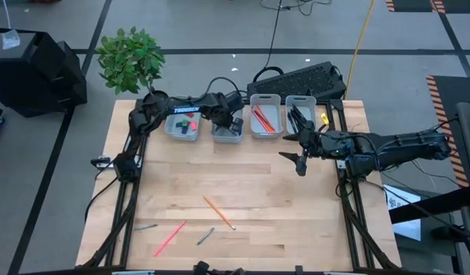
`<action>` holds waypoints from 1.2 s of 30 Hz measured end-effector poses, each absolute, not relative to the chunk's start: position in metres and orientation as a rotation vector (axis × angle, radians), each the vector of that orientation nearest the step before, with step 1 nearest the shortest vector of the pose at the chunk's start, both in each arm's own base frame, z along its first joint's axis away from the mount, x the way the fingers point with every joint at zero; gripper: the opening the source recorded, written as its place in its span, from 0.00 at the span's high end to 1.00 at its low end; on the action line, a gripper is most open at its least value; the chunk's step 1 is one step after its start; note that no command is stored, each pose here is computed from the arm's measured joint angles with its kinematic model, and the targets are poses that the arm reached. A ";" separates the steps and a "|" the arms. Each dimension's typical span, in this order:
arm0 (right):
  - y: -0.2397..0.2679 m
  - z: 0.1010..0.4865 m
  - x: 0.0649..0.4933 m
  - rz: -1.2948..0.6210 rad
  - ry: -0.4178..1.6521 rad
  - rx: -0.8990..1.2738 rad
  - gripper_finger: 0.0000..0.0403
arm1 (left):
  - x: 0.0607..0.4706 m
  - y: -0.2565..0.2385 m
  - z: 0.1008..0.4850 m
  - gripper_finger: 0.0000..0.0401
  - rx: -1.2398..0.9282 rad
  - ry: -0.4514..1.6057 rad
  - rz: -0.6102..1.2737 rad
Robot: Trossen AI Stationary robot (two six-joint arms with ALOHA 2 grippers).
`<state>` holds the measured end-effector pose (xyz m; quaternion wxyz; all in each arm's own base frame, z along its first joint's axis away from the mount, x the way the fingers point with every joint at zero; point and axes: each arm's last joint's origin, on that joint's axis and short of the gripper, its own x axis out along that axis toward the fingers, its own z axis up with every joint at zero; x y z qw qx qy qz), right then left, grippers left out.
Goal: Sort crayons/erasers/pens/pencils in bins
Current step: Put the gray crayon into the middle left gray bin
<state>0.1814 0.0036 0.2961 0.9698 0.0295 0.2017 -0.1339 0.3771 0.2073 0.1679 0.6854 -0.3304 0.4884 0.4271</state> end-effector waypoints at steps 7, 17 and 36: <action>0.003 0.296 0.181 -0.273 0.407 0.061 0.34 | 0.374 0.204 0.176 0.62 -0.727 1.123 0.883; 0.003 0.297 0.181 -0.265 0.408 0.045 0.34 | 0.347 0.103 0.275 0.61 -0.611 1.254 0.532; 0.009 0.297 0.181 -0.173 0.433 -0.241 0.34 | 0.241 -0.161 0.276 0.63 -0.680 1.865 0.364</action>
